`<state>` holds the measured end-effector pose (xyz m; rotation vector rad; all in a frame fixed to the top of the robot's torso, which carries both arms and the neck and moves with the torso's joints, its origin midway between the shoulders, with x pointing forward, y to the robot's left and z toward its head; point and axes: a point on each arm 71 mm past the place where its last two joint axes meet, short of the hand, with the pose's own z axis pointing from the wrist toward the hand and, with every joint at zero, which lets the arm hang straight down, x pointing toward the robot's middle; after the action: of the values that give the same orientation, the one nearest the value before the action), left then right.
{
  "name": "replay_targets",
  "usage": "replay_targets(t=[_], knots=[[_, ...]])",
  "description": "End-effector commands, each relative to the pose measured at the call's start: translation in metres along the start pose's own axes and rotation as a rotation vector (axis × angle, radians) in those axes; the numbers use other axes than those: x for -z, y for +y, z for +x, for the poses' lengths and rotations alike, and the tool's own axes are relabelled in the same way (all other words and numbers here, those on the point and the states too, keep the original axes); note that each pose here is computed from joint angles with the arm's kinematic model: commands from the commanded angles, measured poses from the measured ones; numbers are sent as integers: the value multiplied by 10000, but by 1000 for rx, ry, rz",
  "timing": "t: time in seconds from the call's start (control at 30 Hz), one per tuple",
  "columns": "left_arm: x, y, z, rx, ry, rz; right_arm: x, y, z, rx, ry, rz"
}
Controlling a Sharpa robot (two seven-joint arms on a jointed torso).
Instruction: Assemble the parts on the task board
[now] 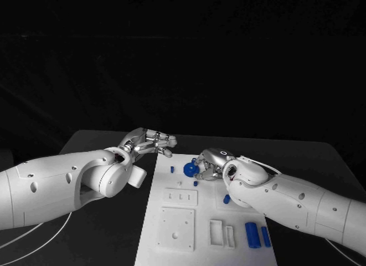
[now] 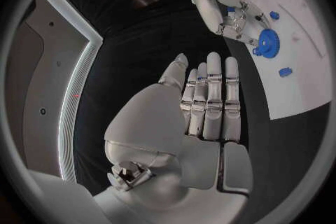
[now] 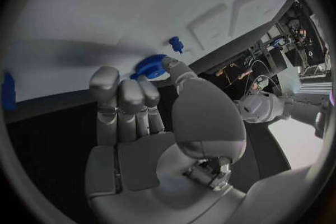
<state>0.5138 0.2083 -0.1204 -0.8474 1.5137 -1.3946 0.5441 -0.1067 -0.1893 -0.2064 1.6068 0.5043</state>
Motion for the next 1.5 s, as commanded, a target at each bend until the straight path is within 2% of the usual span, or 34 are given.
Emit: replay_targets(t=[0.03,0.27,0.43,0.73,1.03,1.3,1.5], knots=[[-4,-21,10,0,12,9,32,-37,31,-7,-5,8],[-4,-17,-10,-1,7,8,96,-106,-52,-45,-106,10],[0,-13,-30,-2,2,7,172,-190,-112,-65,-129,13],[13,-5,-71,-3,-5,6,385,-476,-330,-128,-136,13],[22,6,-100,-4,-5,3,626,-992,-612,-195,-112,28],[14,11,-110,-9,-2,3,746,-1397,-682,-204,-103,67],[4,15,-120,-11,-4,4,789,-1595,-682,-213,-83,82]])
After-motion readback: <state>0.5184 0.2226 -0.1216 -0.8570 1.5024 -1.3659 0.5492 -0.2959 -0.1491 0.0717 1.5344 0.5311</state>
